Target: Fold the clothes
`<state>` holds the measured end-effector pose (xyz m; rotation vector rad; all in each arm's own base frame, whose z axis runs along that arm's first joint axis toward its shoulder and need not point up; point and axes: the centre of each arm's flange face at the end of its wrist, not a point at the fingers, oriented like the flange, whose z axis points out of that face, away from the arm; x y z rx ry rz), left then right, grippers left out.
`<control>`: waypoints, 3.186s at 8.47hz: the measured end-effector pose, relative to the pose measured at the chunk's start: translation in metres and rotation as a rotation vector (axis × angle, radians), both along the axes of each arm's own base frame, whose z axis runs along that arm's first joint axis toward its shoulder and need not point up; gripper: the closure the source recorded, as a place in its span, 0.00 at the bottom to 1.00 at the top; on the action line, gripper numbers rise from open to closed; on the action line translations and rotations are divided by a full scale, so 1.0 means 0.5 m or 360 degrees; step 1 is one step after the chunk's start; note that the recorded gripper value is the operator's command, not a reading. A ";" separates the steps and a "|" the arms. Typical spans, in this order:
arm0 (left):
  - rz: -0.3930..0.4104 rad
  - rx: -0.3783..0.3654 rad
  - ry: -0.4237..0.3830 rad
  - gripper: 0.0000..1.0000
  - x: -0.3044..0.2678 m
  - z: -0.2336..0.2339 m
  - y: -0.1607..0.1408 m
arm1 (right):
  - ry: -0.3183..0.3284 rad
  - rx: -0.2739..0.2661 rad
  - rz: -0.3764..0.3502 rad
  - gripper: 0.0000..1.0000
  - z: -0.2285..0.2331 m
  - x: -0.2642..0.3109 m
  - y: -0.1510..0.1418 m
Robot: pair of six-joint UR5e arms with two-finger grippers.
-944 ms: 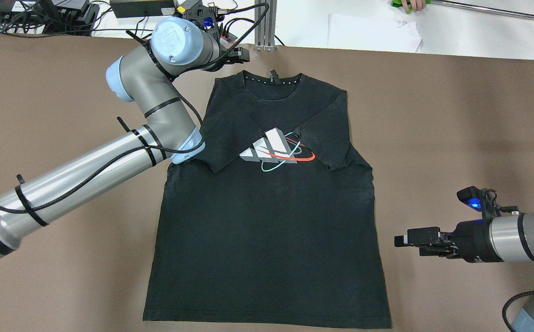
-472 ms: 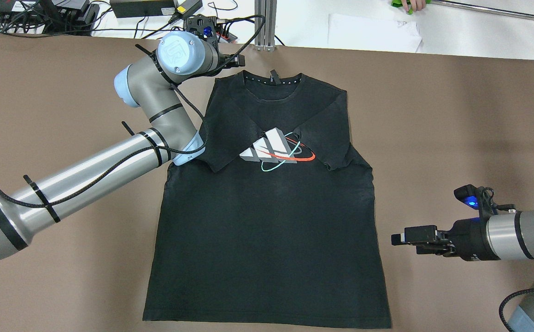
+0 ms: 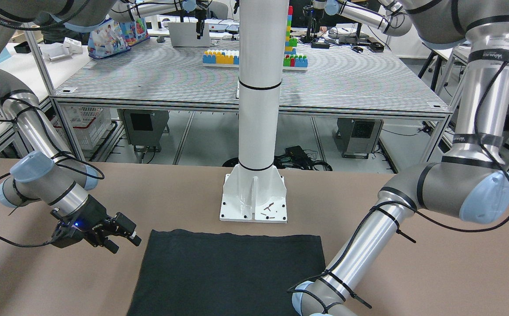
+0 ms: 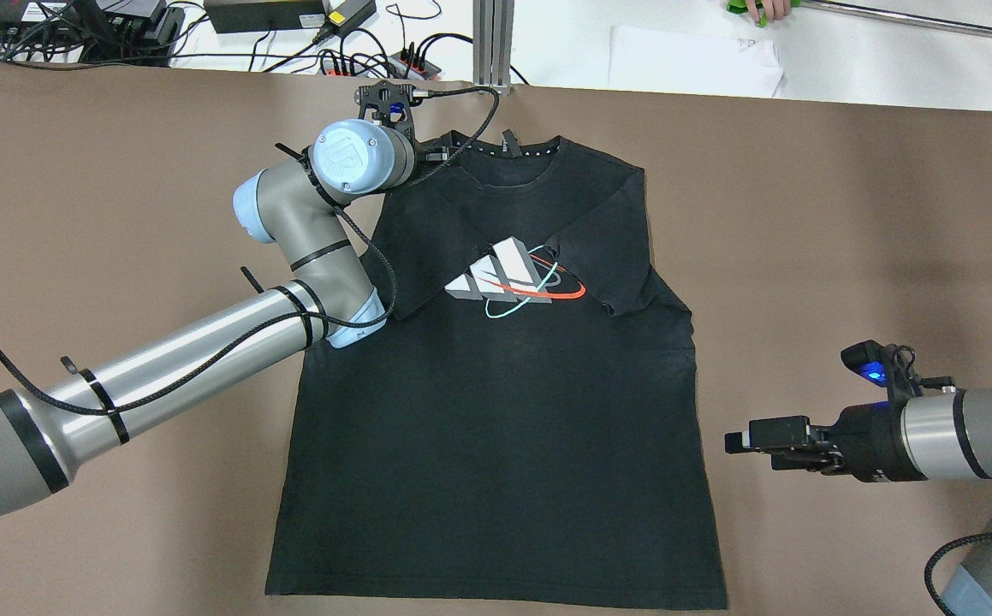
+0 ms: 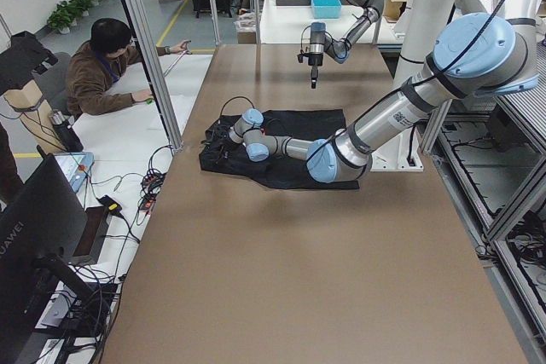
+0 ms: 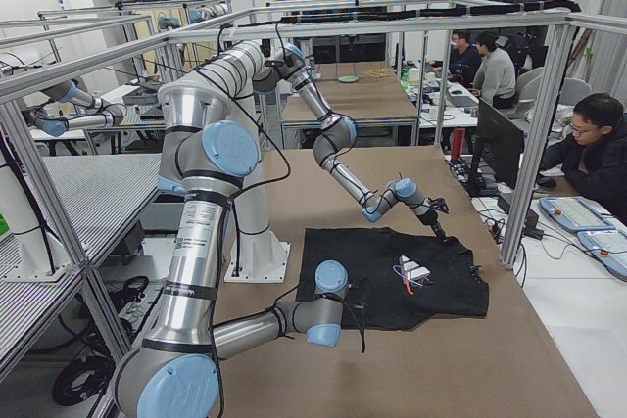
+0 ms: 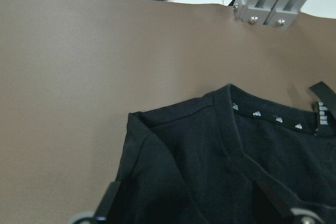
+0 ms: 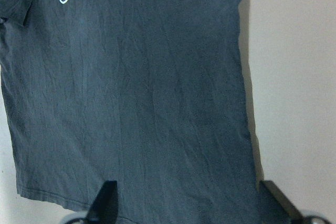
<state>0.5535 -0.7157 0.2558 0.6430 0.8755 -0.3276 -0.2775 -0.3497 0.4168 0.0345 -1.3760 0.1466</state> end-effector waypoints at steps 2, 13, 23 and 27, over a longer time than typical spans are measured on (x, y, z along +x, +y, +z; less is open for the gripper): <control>-0.0016 -0.0006 -0.0012 0.39 -0.013 0.009 -0.011 | 0.0001 -0.0001 0.0005 0.06 0.000 0.002 -0.002; -0.0057 -0.0030 -0.0058 0.55 -0.038 0.019 -0.050 | 0.0006 -0.0005 0.0014 0.06 0.004 0.005 -0.005; -0.0076 -0.0038 -0.0143 1.00 -0.089 0.057 -0.089 | 0.0015 0.0001 0.0020 0.06 0.009 0.008 -0.008; -0.0083 -0.0032 -0.0191 0.01 -0.112 0.085 -0.100 | 0.0013 0.0005 0.0030 0.06 0.008 0.012 -0.012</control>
